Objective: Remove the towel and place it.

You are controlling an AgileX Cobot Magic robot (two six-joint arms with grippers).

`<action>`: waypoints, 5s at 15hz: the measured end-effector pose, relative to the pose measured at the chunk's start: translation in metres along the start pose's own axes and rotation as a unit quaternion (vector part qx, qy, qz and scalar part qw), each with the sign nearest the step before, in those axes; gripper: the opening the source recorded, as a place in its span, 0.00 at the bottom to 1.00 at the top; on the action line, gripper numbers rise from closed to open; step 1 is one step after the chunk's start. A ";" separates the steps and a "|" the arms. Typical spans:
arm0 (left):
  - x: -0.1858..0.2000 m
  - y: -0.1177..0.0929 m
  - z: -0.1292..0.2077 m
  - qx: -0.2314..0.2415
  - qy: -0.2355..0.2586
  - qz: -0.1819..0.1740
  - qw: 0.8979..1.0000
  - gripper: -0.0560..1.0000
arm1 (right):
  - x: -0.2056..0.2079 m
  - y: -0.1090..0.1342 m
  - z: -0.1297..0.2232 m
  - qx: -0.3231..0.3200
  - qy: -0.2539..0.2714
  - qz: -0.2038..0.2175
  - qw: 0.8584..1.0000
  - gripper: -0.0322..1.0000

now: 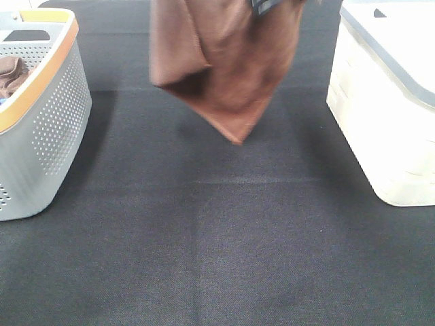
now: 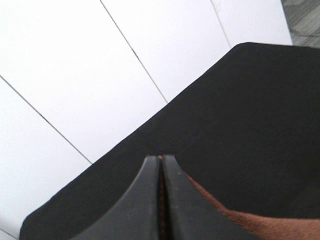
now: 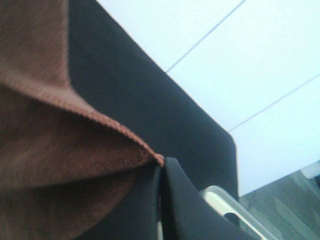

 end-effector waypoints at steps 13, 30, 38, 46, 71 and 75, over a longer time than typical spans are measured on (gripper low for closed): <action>-0.089 0.016 0.153 0.088 0.104 -0.019 0.991 0.05 | -0.128 -0.018 0.031 -0.002 0.013 -0.018 1.000 0.03; 0.011 -0.074 0.241 0.174 0.544 0.143 0.808 0.05 | -0.020 0.107 0.150 0.119 0.157 -0.122 0.973 0.03; 0.066 -0.118 0.261 0.192 0.602 0.195 0.751 0.05 | 0.019 0.108 0.183 0.078 0.167 -0.155 0.971 0.03; 0.090 -0.150 0.276 0.146 0.641 0.201 0.726 0.12 | 0.040 0.127 0.222 0.016 0.213 -0.193 0.958 0.07; 0.179 -0.014 0.072 0.206 0.357 0.133 0.902 0.70 | 0.149 0.104 0.089 -0.271 -0.037 -0.430 0.860 0.75; 0.235 0.001 0.048 0.232 0.296 0.139 0.916 0.70 | 0.170 0.128 0.133 -0.196 0.098 -0.489 0.844 0.75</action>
Point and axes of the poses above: a point on each arm's last joint axis where the gripper is mounted, x pointing back along that axis away from the gripper, y along the wrist's bending axis when the last joint is at zero, z = x × y, the point moved 7 cm from there along -x, pointing out along that axis toward the gripper, and after that the axes turned 1 degree about -x, right-handed, at the moved point
